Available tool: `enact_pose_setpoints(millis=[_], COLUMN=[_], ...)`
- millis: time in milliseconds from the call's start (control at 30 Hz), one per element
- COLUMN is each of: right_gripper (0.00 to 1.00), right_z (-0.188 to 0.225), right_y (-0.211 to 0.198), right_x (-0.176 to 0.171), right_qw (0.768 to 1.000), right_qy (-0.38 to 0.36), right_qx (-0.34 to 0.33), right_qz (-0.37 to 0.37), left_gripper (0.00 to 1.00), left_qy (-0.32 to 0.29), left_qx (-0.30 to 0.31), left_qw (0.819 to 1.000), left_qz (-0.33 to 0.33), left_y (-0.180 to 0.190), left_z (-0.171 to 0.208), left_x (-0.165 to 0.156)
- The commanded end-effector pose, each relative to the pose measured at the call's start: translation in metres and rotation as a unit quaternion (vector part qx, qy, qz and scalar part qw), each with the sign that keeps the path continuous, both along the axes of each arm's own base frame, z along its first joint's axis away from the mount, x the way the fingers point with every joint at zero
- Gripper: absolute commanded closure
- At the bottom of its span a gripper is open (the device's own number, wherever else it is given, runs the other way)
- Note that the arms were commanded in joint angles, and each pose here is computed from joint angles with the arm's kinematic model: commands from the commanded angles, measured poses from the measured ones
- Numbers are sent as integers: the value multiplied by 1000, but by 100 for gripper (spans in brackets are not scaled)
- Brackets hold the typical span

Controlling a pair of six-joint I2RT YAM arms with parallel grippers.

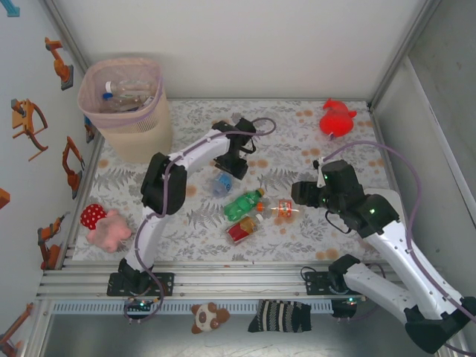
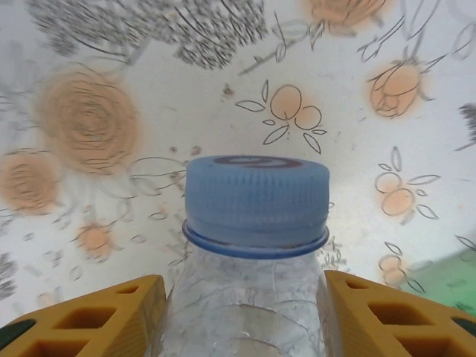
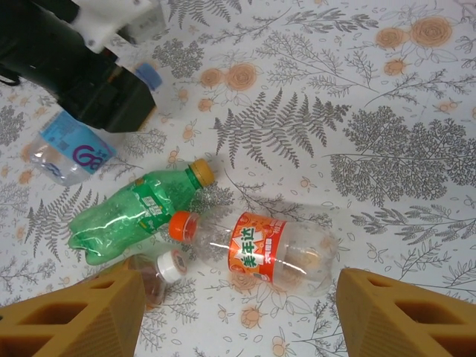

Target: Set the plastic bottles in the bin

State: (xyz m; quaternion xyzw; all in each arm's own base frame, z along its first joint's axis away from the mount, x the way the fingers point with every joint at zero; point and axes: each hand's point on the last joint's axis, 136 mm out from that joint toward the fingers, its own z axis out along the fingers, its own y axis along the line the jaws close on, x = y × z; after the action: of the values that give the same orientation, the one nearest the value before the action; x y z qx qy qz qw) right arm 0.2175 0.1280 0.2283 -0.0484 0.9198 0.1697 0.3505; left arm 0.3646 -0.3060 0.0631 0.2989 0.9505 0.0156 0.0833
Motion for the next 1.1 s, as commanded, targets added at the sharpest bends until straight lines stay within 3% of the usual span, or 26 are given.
enact_pose_setpoints(millis=[0,267,600,900,1067], right_gripper=[32,32,32,32,32], right_z=[18,34,51,56,58], right_y=[-1,8,30,45,49], right_x=[5,19,41,56,60], right_qw=[1000,999,998,996,996], right_qy=[-19,-31,-46,-49,-53], right_qx=[-2,-10,-16,-18,-19], right_qz=[-7,8,44,68,74], left_gripper=[46,46,46,45,44], left_qy=[-48,-137,-253,-378,-438], left_qx=[-36,-98,-159,-166,-172], left_qw=[998,985,952,905,867], left_qz=[11,45,72,105,161], left_y=[7,26,78,158,210], left_z=[60,148,261,352,394], left_x=[6,17,23,37,49])
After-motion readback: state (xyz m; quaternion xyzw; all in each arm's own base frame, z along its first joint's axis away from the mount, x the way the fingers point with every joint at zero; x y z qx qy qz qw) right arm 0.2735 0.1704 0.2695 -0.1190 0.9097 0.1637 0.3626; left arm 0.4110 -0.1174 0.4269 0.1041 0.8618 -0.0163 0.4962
